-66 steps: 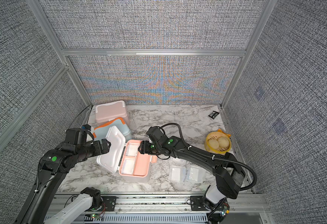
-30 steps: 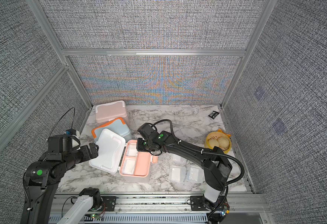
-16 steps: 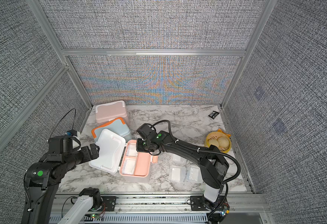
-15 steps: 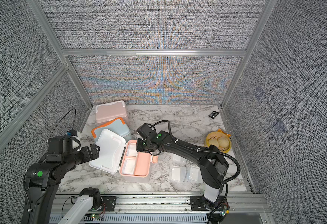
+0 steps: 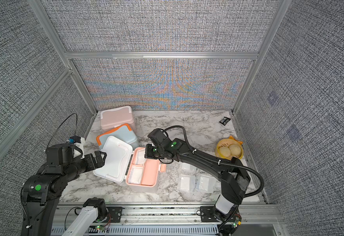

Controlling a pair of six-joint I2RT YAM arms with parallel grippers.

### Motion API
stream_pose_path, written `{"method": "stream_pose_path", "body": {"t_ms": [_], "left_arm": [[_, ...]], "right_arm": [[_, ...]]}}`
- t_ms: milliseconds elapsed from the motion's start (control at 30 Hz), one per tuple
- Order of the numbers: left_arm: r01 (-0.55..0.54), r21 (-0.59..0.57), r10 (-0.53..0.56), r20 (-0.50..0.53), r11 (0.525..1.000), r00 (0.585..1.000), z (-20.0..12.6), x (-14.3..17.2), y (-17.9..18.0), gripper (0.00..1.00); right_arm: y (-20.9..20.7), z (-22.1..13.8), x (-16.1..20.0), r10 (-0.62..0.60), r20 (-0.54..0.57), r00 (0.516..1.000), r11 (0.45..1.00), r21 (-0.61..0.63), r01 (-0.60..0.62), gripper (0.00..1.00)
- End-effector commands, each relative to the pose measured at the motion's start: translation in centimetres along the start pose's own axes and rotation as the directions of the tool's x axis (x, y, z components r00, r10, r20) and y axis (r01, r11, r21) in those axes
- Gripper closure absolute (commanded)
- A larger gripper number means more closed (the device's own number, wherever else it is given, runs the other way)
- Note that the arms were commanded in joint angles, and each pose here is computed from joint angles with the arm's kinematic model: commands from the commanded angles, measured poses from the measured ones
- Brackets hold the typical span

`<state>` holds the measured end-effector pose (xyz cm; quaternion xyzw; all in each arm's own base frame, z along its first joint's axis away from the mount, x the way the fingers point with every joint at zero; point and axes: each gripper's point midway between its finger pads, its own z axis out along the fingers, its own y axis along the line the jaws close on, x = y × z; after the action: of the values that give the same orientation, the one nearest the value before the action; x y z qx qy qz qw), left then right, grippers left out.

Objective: Open first aid kits and take out gauze
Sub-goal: Pick up the gauze from the first aid kit, then place the gauze at the center of the board.

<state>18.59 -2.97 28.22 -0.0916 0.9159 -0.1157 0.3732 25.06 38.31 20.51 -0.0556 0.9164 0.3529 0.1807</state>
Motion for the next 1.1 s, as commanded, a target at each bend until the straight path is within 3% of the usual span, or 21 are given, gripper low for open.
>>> {"method": "stream_pose_path", "body": {"t_ms": [0, 267, 667, 867, 1067], "left_arm": [[0.003, 0.007, -0.003, 0.02, 1.0, 1.0, 0.0, -0.5, -0.1, 0.01], [0.001, 0.02, -0.002, 0.046, 1.0, 0.999, -0.3, -0.6, -0.3, 0.01], [-0.016, -0.006, 0.016, 0.068, 1.0, 0.998, 0.0, -0.4, 0.4, 0.0], [-0.013, -0.048, 0.017, 0.068, 0.999, 0.998, 0.4, 0.1, 1.3, 0.0], [-0.015, -0.041, 0.018, 0.07, 0.999, 0.997, 0.6, 0.1, 1.2, 0.01]], "right_arm": [[2.3, -1.8, -1.2, -0.033, 0.066, 0.997, 0.994, -0.101, 0.039, 1.0], [1.8, -7.9, -2.5, -0.042, 0.198, 0.979, 0.992, -0.111, 0.066, 1.0], [-9.3, -16.1, -1.5, 0.05, 0.376, 0.925, 0.994, 0.073, -0.084, 1.0], [-15.2, -15.8, 0.9, 0.134, 0.361, 0.923, 0.972, 0.133, -0.193, 1.0], [-17.0, -12.5, 1.5, 0.189, 0.295, 0.937, 0.967, 0.11, -0.23, 1.0]]}}
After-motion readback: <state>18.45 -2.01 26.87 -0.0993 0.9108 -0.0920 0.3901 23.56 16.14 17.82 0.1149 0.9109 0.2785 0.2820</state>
